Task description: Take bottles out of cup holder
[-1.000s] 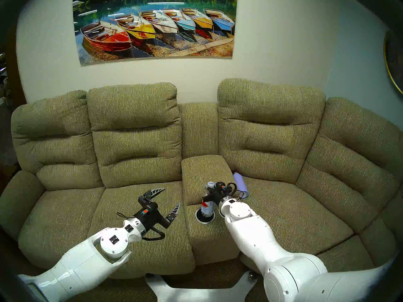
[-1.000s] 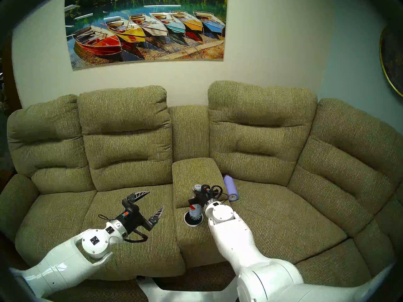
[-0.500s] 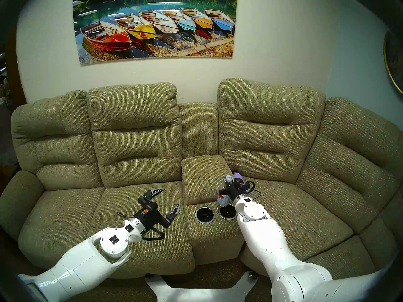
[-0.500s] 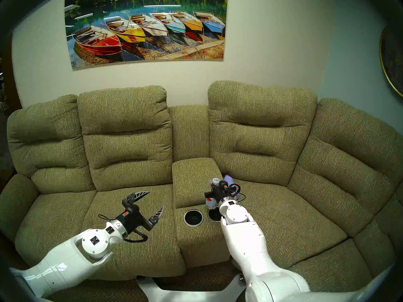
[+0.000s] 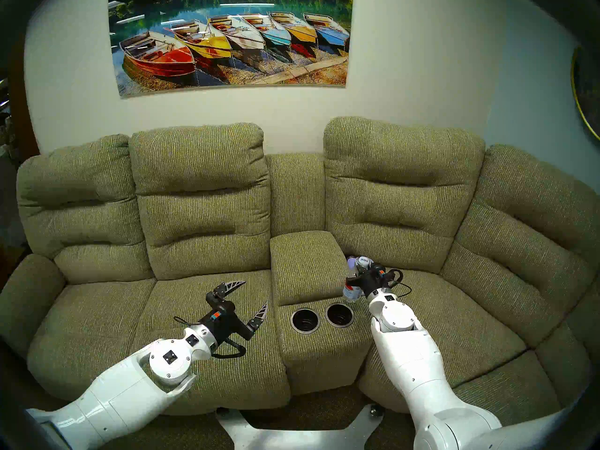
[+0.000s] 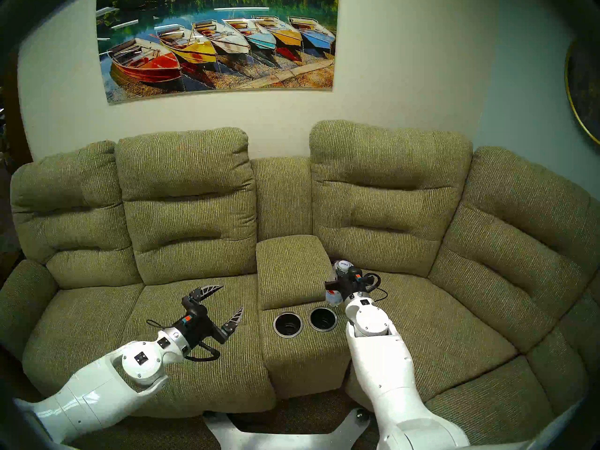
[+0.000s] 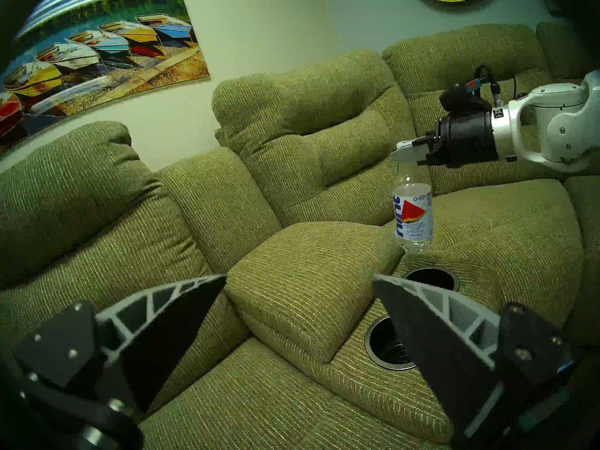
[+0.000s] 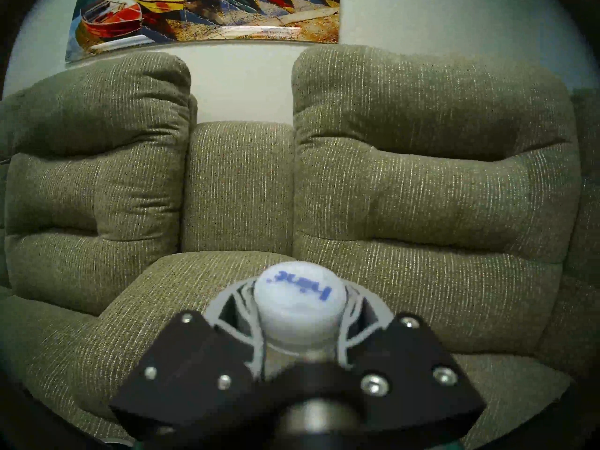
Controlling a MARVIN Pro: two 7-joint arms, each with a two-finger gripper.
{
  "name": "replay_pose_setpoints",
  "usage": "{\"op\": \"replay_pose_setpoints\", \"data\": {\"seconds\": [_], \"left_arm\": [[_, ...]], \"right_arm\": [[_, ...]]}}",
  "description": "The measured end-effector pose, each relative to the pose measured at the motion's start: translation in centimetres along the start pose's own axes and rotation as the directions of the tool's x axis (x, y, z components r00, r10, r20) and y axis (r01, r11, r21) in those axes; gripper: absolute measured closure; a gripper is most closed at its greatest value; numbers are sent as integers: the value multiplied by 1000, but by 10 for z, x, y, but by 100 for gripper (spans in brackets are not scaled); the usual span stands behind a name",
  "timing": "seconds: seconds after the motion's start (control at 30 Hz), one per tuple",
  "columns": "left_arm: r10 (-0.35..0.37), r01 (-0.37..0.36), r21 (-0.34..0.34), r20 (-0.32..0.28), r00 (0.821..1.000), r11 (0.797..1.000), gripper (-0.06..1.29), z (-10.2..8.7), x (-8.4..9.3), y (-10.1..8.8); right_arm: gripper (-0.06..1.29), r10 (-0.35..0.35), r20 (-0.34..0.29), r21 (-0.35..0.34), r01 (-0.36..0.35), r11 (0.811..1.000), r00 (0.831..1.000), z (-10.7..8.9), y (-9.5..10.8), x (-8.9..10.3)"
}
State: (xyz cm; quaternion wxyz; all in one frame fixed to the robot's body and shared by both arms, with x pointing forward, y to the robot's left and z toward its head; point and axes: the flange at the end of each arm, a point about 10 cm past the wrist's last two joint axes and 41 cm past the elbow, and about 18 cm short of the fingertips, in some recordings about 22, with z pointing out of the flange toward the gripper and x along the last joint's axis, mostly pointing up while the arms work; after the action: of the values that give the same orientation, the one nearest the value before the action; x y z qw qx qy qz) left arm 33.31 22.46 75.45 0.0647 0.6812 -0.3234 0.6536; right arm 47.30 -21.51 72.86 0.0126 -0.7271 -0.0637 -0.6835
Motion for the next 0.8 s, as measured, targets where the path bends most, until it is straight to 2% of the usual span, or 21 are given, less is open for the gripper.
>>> {"op": "replay_pose_setpoints", "data": {"seconds": [0.57, 0.8], "left_arm": [[0, 0, 0, 0, 1000, 1000, -2, 0, 0, 0], [0, 0, 0, 0, 1000, 1000, -2, 0, 0, 0]], "right_arm": [[96, -10, 79, -2, 10, 1000, 997, -9, 37, 11], [96, -3, 139, -5, 4, 1000, 990, -3, 52, -10]]}}
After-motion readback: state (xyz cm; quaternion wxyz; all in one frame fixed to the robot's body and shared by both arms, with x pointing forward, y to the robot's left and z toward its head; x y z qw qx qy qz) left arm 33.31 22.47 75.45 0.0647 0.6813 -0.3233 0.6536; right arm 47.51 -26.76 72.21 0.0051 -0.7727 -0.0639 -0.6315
